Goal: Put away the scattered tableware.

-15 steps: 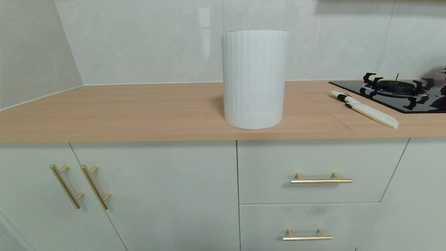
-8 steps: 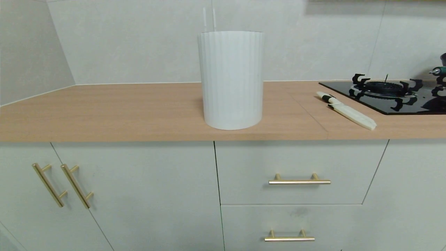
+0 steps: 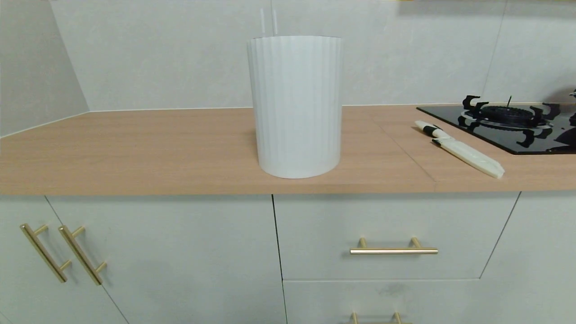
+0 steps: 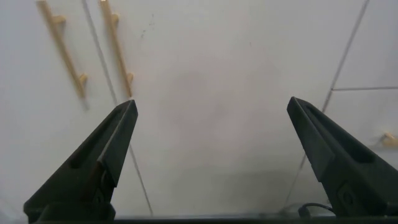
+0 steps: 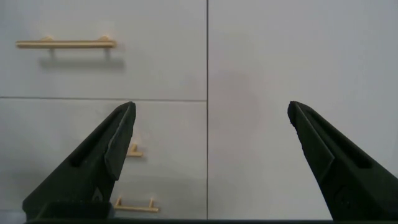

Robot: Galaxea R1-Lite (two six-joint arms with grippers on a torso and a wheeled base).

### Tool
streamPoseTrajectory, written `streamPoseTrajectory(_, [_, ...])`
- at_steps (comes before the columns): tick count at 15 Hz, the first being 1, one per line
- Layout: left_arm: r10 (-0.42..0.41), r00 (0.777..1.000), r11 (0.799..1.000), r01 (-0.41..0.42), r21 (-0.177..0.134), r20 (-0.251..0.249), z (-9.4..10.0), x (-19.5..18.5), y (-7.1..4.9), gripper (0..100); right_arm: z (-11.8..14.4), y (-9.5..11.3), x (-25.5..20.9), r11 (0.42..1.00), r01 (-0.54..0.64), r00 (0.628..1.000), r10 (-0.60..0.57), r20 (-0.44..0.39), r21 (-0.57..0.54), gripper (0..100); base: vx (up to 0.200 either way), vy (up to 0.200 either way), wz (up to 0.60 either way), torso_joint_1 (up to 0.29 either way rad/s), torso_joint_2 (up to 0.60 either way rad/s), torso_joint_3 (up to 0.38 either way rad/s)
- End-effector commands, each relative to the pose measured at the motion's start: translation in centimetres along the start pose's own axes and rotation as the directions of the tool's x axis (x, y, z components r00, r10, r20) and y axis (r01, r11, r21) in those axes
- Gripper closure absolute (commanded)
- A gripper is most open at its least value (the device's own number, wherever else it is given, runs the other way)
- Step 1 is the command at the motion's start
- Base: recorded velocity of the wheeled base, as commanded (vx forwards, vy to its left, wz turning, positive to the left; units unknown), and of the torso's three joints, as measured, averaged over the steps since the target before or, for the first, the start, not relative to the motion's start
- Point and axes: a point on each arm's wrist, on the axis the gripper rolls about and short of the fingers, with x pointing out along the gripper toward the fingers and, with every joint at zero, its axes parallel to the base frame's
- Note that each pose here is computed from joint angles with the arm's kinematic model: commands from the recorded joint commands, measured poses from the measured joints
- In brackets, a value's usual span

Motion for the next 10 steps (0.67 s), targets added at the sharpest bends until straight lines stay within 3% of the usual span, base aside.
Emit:
streamPoseTrajectory(1, [0.000,1.000,1.000,0.000,0.000,0.000,-0.01,0.00,0.00,0,-0.01,0.00,0.01,1.000,-0.001,1.000,0.001,-0.002,0.000,0,0.000,0.000,0.00,0.000,0.00,0.000])
streamPoseTrajectory(10, [0.000,1.000,1.000,0.000,0.000,0.000,-0.01,0.00,0.00,0,-0.01,0.00,0.01,1.000,-0.001,1.000,0.001,-0.002,0.000,0,0.000,0.000,0.00,0.000,0.00,0.000])
